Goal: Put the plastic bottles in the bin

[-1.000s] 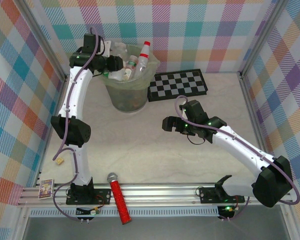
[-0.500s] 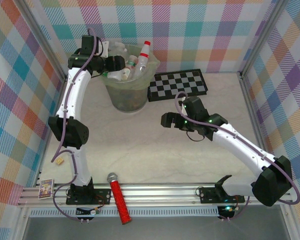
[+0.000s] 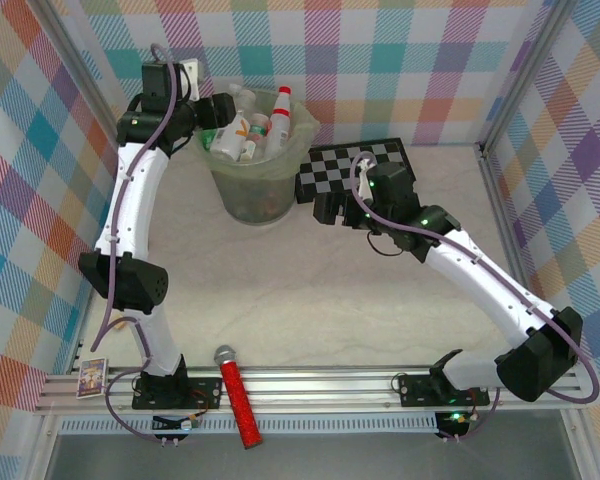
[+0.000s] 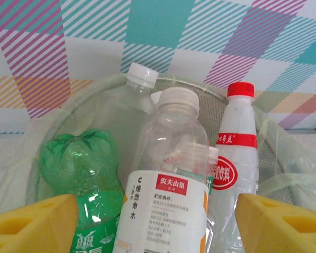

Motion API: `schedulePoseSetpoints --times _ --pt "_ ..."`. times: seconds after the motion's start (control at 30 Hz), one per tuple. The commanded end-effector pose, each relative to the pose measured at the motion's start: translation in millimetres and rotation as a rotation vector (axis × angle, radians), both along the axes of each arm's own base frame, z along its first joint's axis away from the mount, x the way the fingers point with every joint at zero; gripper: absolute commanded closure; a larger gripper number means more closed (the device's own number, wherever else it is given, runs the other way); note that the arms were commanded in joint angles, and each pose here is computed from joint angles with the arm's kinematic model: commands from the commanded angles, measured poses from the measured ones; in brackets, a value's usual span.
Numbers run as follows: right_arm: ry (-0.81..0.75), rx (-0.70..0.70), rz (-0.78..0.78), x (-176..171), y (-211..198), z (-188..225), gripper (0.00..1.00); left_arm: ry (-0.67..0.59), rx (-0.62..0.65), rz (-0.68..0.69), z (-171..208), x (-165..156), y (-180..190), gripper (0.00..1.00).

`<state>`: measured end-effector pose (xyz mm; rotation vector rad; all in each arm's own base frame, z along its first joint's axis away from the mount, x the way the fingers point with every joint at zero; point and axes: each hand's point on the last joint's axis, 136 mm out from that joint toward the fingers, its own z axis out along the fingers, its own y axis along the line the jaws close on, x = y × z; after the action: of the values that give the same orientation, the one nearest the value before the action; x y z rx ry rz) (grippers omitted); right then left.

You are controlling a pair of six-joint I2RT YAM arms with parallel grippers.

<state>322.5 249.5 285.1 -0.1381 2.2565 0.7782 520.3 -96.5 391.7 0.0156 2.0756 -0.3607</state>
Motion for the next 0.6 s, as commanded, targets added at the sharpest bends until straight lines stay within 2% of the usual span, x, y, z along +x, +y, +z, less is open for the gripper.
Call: schedulePoseSetpoints --times 0.0,0.17,0.33,0.57 --pt "-0.035 0.006 -0.007 5 -2 9 0.01 -0.008 0.005 -0.016 -4 6 -6 0.28" --pt "0.011 -0.009 -0.008 0 -4 -8 0.01 0.017 -0.03 -0.048 -15 12 -16 0.35" --pt "0.021 -0.012 -0.012 -2 -6 -13 0.01 0.048 -0.051 -0.091 -25 11 -28 0.4" --pt "0.022 -0.013 -0.013 -3 -6 -13 0.01 0.115 -0.045 -0.085 -47 12 -29 0.44"
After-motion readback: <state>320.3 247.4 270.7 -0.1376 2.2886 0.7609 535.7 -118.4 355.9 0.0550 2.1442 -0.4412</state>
